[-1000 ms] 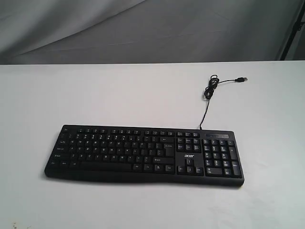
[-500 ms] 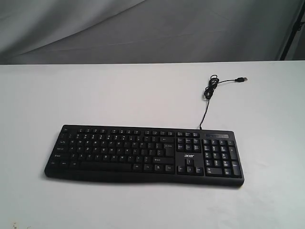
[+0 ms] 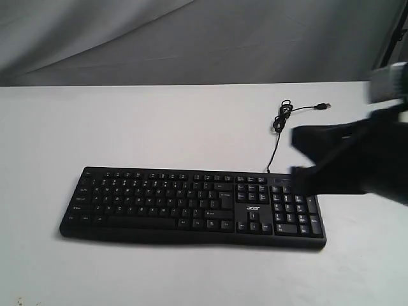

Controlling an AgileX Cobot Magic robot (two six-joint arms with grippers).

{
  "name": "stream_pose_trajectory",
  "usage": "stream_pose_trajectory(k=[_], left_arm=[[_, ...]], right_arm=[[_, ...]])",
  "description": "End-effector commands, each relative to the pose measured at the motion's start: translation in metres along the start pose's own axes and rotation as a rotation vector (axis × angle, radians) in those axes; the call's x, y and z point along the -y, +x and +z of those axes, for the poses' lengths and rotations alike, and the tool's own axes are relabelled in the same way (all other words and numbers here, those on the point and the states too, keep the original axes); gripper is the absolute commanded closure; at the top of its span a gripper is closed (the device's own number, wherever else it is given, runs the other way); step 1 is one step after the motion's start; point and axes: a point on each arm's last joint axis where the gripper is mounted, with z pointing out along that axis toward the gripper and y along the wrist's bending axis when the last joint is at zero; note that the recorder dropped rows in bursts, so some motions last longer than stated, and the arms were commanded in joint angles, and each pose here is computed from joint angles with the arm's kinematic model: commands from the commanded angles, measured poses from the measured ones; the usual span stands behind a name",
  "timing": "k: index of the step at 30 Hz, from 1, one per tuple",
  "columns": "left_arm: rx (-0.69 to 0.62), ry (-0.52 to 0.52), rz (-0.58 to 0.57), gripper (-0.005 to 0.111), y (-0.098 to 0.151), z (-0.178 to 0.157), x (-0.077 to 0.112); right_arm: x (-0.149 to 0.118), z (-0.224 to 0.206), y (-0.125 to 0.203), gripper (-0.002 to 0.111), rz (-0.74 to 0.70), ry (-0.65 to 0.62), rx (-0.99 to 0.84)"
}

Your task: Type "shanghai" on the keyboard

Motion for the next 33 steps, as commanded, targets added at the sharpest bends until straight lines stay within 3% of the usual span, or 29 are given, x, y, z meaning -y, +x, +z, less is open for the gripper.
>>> stream_pose_trajectory(k=[1, 9, 19, 33], left_arm=[[0.004, 0.004, -0.001, 0.107, 0.001, 0.000, 0.000], [0.004, 0.004, -0.001, 0.107, 0.001, 0.000, 0.000], [0.004, 0.004, -0.001, 0.107, 0.001, 0.000, 0.000], [0.004, 0.004, -0.001, 0.107, 0.001, 0.000, 0.000]], right_arm=[[-0.044, 0.059, 0.004, 0.108, -0.199, -0.121, -0.194], [-0.080, 0.133, 0.026, 0.108, -0.228, -0.167, -0.349], [-0.109, 0.164, 0.035, 0.108, -0.260, -0.216, -0.372], [-0.137, 0.245, 0.027, 0.108, -0.348, -0.217, -0.432]])
